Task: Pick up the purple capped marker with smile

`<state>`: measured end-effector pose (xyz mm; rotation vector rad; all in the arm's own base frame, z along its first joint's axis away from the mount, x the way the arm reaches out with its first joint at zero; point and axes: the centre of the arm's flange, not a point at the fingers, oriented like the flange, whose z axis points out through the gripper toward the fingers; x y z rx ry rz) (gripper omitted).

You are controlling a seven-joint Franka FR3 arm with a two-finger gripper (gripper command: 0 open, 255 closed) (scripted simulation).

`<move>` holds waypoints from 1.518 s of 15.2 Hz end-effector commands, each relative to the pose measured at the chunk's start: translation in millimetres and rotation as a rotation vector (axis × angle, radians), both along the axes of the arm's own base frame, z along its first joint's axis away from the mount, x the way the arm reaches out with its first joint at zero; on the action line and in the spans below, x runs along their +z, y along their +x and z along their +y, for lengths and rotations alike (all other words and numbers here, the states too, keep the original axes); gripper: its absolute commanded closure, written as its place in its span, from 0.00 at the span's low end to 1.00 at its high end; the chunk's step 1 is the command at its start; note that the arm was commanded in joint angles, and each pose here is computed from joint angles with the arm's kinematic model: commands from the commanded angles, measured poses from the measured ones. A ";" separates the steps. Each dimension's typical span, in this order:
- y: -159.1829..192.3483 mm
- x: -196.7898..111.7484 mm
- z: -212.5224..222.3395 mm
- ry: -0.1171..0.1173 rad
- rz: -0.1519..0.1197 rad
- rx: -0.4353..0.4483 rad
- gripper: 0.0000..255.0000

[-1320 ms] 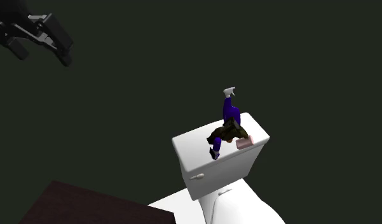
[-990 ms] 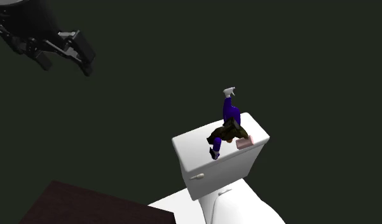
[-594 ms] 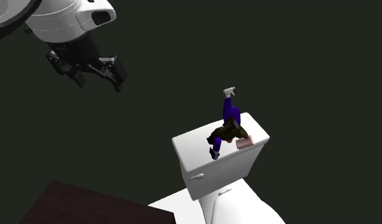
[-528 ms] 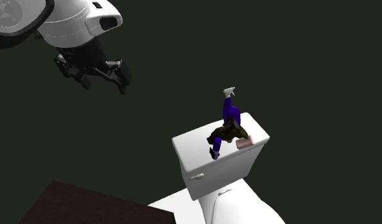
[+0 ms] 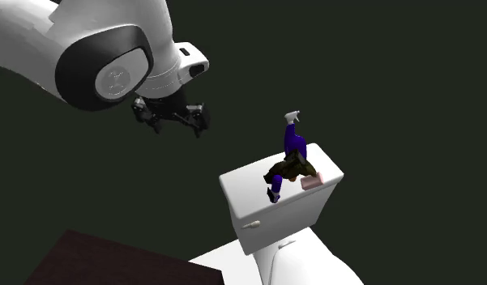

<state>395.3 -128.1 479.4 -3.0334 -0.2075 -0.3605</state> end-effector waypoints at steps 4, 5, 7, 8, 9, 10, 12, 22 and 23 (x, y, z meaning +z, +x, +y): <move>26.2 -50.6 -35.7 -0.010 -0.003 0.009 0.00; 31.1 -60.2 -43.0 -0.012 -0.003 0.011 0.00; 41.1 -79.3 -57.7 -0.016 -0.004 0.014 0.00; 46.2 -88.8 -65.1 -0.018 -0.004 0.016 0.00; 51.2 -98.4 -72.5 -0.019 -0.005 0.017 0.00; 56.3 -107.9 -79.9 -0.021 -0.005 0.019 0.00; 66.4 -126.9 -94.7 -0.025 -0.005 0.022 0.00; 118.1 -220.8 -169.3 -0.043 -0.008 0.039 0.00; 123.4 -230.1 -176.8 -0.044 -0.009 0.041 0.00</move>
